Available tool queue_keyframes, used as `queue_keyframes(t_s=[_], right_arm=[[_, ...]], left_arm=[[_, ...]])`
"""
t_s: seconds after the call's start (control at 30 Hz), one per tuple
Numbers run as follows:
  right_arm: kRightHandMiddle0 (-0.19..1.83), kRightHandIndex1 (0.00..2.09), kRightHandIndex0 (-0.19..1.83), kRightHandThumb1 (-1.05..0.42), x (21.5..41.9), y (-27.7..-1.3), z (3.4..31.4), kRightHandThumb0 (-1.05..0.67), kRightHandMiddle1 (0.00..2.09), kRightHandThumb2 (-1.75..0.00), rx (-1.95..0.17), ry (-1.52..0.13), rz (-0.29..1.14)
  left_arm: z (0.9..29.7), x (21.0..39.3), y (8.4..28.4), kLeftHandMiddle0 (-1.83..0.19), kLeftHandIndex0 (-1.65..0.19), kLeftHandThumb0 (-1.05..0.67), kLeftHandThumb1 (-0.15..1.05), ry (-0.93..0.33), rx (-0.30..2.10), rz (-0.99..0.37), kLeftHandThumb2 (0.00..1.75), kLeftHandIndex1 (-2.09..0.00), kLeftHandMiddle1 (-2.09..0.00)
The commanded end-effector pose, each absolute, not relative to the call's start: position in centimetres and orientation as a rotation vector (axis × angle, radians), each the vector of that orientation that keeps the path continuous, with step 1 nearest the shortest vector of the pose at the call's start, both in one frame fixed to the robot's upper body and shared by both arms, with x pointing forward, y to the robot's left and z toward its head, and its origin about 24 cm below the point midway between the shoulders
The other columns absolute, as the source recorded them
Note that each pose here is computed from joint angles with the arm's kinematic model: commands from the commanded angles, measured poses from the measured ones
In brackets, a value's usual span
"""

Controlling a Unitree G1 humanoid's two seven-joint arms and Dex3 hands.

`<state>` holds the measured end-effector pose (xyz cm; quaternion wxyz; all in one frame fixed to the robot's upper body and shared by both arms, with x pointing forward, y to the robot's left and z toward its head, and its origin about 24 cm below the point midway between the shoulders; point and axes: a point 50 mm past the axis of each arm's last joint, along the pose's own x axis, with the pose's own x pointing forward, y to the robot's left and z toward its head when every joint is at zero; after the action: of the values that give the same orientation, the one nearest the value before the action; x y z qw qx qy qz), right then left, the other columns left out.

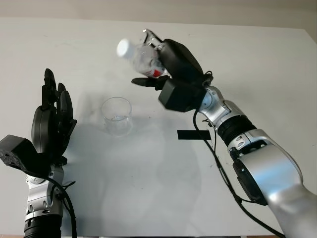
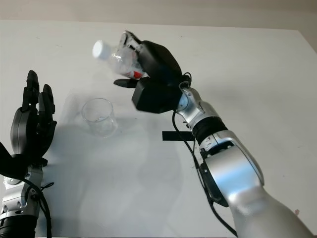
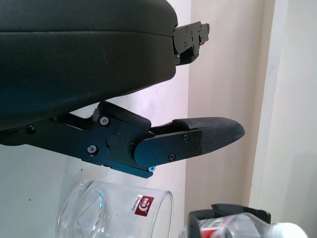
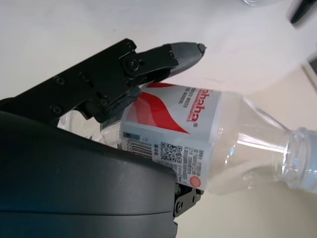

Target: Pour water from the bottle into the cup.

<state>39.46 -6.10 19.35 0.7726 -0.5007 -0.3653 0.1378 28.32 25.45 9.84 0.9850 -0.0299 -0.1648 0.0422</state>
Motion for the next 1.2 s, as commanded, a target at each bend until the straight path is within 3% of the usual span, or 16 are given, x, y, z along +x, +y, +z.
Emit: queue_keyframes(t_s=[0.0,0.33,0.8,1.17], right_arm=[[0.75,2.09,1.08,-1.05,39.3,-5.6,20.6,-0.41,2.09,-0.28,-1.165,-0.904,0.284],[0.80,2.09,1.13,-1.05,39.2,-5.2,20.1,-0.43,2.09,-0.25,-1.375,-1.023,0.295],[0.83,2.09,1.15,-1.05,39.8,-6.9,21.7,-0.46,2.09,-0.27,-1.563,-1.113,0.228],[0.87,2.09,1.15,-1.05,39.9,-7.4,23.1,-0.48,2.09,-0.28,-1.576,-1.148,0.191]], left_arm=[[9.9,28.2,25.2,0.19,0.19,-0.73,1.05,-0.340,-0.061,0.082,0.56,0.00,0.00],[9.7,28.1,25.0,0.19,0.19,-0.73,1.05,-0.339,-0.077,0.093,0.55,0.00,0.00],[9.7,28.0,25.2,0.19,0.19,-0.73,1.05,-0.341,-0.068,0.096,0.55,0.00,0.00],[9.6,28.3,24.9,0.19,0.19,-0.73,1.05,-0.338,-0.077,0.092,0.55,0.00,0.00]])
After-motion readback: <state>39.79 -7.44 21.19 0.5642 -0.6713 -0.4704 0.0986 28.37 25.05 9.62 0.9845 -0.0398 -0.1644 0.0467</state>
